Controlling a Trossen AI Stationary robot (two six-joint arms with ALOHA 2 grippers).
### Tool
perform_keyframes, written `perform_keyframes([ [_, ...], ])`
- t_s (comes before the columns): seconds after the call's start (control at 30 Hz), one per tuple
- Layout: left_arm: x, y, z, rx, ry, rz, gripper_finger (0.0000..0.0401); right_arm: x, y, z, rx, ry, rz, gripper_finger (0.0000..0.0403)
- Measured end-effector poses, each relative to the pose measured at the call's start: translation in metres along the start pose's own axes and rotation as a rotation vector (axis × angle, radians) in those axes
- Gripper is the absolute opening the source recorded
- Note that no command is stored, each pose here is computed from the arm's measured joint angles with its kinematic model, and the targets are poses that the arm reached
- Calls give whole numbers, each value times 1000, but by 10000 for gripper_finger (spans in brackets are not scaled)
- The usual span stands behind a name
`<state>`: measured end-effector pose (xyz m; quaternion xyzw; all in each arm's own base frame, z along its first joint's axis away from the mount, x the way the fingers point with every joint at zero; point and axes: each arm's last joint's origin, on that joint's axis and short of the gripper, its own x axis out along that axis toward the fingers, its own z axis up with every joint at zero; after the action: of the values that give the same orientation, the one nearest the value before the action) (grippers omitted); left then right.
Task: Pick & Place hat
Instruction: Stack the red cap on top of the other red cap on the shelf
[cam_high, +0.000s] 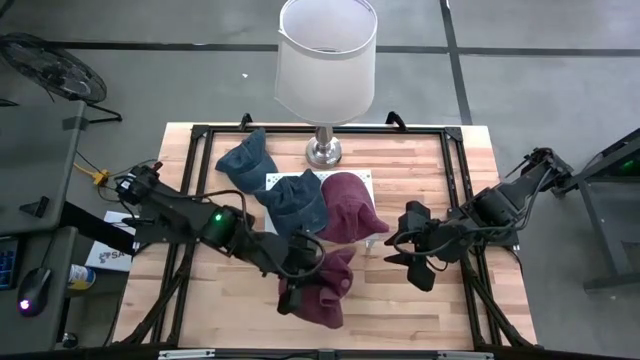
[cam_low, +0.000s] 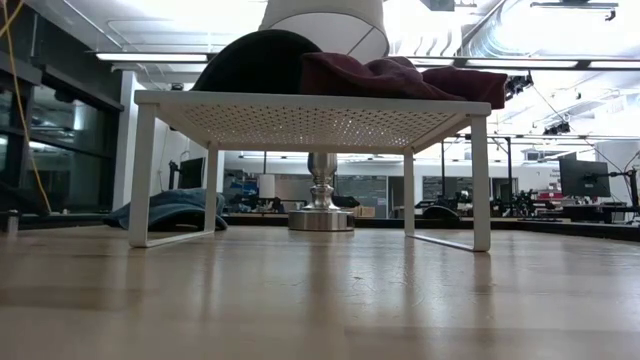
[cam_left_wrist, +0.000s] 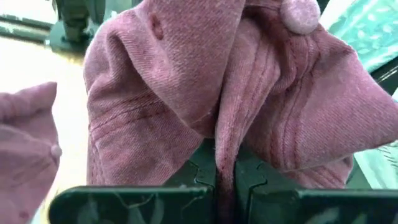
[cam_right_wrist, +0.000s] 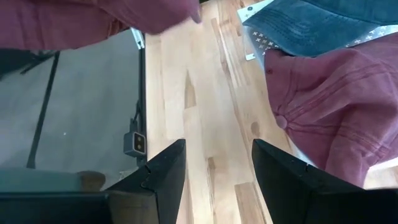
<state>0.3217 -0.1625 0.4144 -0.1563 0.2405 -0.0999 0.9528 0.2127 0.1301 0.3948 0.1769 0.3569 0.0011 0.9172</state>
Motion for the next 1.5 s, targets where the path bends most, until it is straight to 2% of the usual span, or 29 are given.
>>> perform_keyframes([
  [0.27, -15, -7, 17, 110, -44, -25, 5, -4, 5, 9, -15, -84, 69, 178],
  [0.4, -27, -8, 23, 197, -9, -1, 5, -5, 8, 16, -40, -157, 107, 178],
  [0.57, -42, -2, 26, 270, 71, 60, 5, -6, 7, 28, -40, -273, 92, 178],
  [0.87, -51, 14, 16, 354, 235, 234, 5, -14, 12, 52, -177, -551, 34, 178],
  [1.1, -52, 22, 20, 428, 205, 379, 5, 10, 23, 63, -352, -650, -64, 178],
  [1.3, -54, 32, 21, 415, 193, 527, 5, 30, 31, 70, -454, -719, -113, 178],
  [1.5, -54, 40, 24, 382, 189, 558, 5, 36, 37, 75, -511, -775, -125, 178],
])
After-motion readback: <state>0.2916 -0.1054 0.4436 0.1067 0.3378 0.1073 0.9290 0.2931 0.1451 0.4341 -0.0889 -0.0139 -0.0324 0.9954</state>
